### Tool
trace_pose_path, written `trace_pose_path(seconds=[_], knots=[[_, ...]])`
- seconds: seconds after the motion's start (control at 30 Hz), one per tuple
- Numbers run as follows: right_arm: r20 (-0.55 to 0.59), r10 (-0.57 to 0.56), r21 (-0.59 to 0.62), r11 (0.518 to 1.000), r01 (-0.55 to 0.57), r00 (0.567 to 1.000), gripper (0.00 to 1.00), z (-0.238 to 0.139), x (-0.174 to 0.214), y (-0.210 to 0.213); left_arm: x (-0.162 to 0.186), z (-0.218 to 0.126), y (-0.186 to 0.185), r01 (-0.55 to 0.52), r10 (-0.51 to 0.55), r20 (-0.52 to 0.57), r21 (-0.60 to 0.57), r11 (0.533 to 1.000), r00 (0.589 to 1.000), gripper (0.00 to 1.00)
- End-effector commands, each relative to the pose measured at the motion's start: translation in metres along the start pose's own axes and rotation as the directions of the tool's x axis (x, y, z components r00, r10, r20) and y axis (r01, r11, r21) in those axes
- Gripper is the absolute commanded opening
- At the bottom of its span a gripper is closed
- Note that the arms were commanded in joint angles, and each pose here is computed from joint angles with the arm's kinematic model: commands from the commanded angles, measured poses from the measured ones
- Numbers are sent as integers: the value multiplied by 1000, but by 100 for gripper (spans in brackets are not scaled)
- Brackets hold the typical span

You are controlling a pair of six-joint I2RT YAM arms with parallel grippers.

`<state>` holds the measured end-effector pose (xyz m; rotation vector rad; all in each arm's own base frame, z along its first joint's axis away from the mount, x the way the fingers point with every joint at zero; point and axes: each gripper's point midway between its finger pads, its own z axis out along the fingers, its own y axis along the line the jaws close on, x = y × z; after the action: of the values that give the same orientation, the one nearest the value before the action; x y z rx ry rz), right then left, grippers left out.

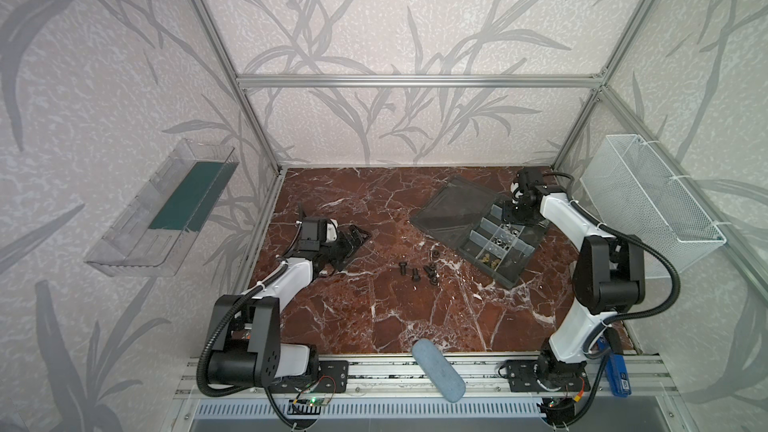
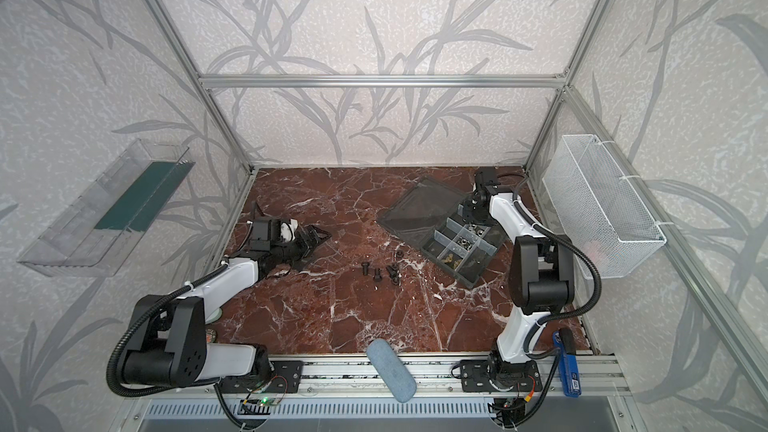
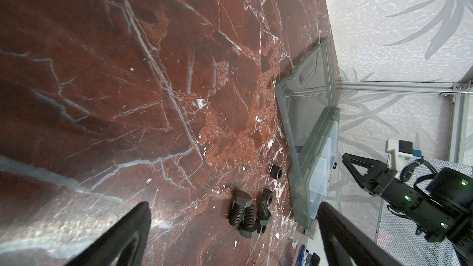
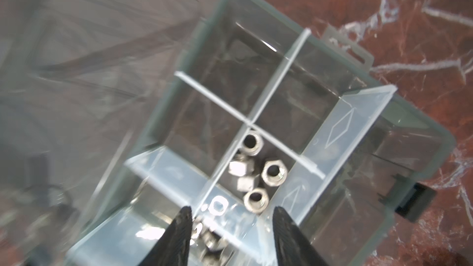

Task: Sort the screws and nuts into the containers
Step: 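Open the right gripper to drop the hex nut into a compartment, then move the right gripper back to the pile above a black hex nut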

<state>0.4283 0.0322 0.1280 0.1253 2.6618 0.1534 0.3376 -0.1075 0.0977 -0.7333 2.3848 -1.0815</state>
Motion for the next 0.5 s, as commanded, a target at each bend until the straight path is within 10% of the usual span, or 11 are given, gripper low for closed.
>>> trace_pose_path(seconds=[0.0,0.47], knots=[[96,-89,-201,974,107,991,55,-57,-7,51,0,0,5,18,-18,1,-5,1000,1000,100],[8,-308,-329,898,294,951,59,-40,105,190,0,2,6,22,-22,-4,-8,1000,1000,99]])
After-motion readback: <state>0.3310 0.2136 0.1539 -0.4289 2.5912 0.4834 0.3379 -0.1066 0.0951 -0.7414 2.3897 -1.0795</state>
